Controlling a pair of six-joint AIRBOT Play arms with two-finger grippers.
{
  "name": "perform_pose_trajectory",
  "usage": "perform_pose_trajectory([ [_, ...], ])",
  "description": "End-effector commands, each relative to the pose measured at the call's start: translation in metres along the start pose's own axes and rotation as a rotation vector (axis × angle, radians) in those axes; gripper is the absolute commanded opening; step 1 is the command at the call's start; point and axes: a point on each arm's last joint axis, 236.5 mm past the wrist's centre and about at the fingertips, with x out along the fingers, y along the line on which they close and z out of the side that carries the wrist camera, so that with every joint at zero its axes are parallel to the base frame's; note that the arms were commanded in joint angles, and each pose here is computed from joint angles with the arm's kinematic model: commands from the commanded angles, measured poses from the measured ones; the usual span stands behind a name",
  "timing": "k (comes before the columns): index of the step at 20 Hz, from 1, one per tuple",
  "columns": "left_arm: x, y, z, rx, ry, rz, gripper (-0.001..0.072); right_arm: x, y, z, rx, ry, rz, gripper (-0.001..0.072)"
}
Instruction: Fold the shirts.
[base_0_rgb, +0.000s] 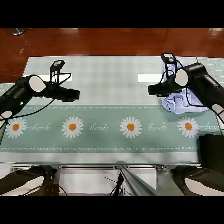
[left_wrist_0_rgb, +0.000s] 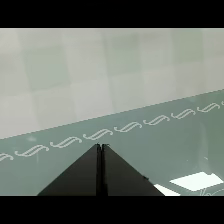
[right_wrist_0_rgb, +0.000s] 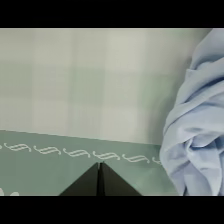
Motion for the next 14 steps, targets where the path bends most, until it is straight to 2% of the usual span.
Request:
perform_pose_trajectory([
  [1,0.000,0.000,0.000,-0.001,-0.001,0.000,0.0019,-0.001,0.002,0.019,-0.016,-0.081,0.008,0.0026],
  [3,0.000,0.000,0.000,-0.001,-0.001,0.000,0.0020,-0.004,-0.016,0.046,-0.096,-0.193,-0.080,0.0029],
  [4,0.000,0.000,0.000,0.000,-0.001,0.000,0.0020,-0.009,-0.028,0.060,-0.120,-0.248,-0.137,0.0136],
  [5,0.000,0.000,0.001,-0.001,-0.003,0.000,0.0020,-0.013,-0.042,0.076,-0.115,-0.316,-0.192,0.0519],
  [6,0.000,0.001,0.004,-0.001,-0.018,0.002,0.0019,-0.016,-0.055,0.088,-0.098,-0.361,-0.232,0.0630],
  [9,-0.001,0.003,0.023,-0.001,-0.098,0.011,0.0026,-0.001,-0.114,0.088,0.079,-0.350,-0.321,0.0630],
  [10,-0.001,0.004,0.032,-0.001,-0.135,0.016,0.0195,0.008,-0.134,0.081,0.148,-0.322,-0.334,0.0629],
  [11,-0.002,0.006,0.040,0.002,-0.170,0.021,0.0549,0.019,-0.154,0.073,0.216,-0.288,-0.336,0.0629],
  [12,-0.003,0.007,0.049,0.005,-0.207,0.028,0.0703,0.030,-0.171,0.063,0.286,-0.252,-0.334,0.0628],
  [14,-0.004,0.009,0.055,0.012,-0.232,0.037,0.0702,0.050,-0.196,0.042,0.431,-0.180,-0.307,0.0627],
])
